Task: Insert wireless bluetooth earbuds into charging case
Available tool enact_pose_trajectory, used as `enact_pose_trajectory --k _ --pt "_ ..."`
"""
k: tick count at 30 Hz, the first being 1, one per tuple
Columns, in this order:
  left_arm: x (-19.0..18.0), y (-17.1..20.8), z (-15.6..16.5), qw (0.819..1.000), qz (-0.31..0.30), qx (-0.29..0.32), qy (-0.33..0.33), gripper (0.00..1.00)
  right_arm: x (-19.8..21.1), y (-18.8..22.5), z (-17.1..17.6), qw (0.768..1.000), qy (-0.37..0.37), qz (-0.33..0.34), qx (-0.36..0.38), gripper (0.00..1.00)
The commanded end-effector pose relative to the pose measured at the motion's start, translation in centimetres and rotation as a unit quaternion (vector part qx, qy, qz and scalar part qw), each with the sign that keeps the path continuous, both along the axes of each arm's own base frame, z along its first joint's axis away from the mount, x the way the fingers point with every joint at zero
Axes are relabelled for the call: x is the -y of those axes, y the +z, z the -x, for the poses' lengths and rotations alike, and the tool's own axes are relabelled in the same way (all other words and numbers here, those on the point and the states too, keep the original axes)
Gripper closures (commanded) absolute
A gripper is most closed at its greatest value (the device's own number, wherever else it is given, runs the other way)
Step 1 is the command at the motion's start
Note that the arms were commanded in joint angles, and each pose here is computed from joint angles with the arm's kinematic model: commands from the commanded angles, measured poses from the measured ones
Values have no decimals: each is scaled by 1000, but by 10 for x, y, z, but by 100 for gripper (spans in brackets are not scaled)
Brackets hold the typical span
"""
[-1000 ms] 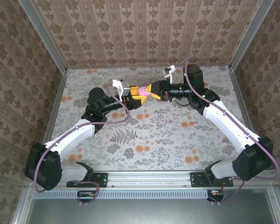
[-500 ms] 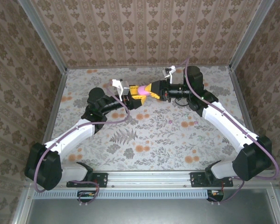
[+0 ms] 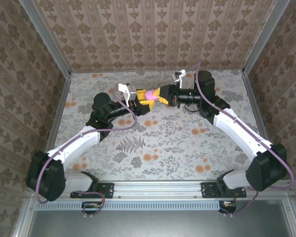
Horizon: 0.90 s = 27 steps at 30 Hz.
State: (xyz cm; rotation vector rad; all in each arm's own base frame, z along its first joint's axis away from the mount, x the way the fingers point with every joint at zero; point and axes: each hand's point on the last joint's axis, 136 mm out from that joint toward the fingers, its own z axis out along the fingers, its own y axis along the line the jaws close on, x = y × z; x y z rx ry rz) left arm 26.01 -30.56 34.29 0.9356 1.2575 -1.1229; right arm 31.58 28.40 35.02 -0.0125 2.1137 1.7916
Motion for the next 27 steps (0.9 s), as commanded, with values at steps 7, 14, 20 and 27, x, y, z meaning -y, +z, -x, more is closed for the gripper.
enact_pose_trajectory --k 7,14,20,27 --pt "2 12 8 1000 15 18 -14 51 -1 -2 -3 1000 -7 -8 2 73" --pt "3 9 8 1000 11 14 -17 58 -1 3 -3 1000 -6 -16 5 73" --pt "3 9 7 1000 10 17 -12 63 0 2 -3 1000 -8 -17 3 68" --pt "3 6 10 1000 0 17 -19 64 25 23 -5 995 -54 8 81 40"
